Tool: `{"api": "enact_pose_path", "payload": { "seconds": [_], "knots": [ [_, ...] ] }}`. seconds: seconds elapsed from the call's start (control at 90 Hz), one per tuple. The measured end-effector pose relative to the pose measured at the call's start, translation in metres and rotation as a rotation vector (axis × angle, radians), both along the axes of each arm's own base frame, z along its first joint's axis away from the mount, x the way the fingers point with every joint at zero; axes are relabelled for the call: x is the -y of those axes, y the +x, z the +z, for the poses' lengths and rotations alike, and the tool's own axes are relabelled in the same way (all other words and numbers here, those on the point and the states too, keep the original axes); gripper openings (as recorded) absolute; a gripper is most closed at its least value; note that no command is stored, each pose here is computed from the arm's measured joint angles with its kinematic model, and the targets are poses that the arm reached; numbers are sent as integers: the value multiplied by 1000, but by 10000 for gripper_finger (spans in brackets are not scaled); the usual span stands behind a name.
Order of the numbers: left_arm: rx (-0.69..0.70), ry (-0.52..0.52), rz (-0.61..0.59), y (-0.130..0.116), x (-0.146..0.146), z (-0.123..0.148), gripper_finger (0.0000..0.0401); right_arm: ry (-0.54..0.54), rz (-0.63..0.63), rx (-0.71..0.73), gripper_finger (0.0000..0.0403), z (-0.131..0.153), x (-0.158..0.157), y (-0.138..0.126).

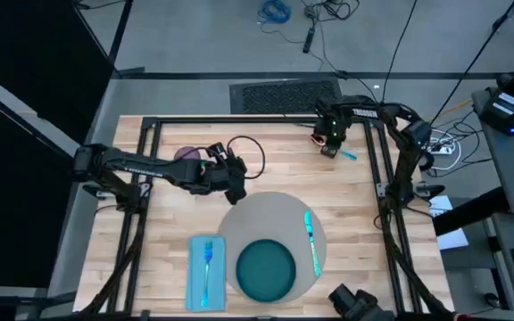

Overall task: Set table place
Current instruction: Move the iridescent spoon to the bottom right of the table

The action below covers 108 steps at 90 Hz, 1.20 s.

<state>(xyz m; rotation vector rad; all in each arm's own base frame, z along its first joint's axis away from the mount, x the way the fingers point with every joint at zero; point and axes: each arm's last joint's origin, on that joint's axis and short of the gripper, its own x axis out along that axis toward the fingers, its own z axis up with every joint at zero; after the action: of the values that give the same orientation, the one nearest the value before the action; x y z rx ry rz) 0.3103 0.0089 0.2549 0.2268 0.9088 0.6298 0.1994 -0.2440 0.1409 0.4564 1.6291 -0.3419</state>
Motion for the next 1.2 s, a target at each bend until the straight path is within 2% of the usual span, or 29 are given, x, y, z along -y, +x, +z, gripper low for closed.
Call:
{"api": "enact_pose_path", "payload": {
  "seconds": [0.122, 0.3, 0.411, 0.5, 0.689, 0.778, 0.911, 1.2],
  "knots": [
    [-1, 0, 0, 0, 0, 0, 0, 78, 7, -38, 2, 5, -22, 9],
    [-1, 0, -1, 0, 0, 0, 0, 58, -11, -66, 1, 35, -62, 25],
    [-3, 0, -5, 0, 2, 0, 0, 12, -162, -56, 1, 63, -89, 28],
    [-4, 0, -13, 0, 4, 0, 0, -6, -232, -48, 1, 85, -117, 26],
    [-10, 0, -33, -1, 10, 0, 0, -23, -426, 4, 0, 121, -186, 8],
    [-11, 0, -43, -1, 13, 0, 0, 24, -500, 75, 0, 123, -219, -4],
    [-12, 0, -61, -1, 19, 0, 0, 66, -608, 134, 0, 111, -262, -22],
    [-33, 0, -114, -4, 35, -1, 0, 53, -815, 235, 0, 75, -333, -40]
  ]
}}
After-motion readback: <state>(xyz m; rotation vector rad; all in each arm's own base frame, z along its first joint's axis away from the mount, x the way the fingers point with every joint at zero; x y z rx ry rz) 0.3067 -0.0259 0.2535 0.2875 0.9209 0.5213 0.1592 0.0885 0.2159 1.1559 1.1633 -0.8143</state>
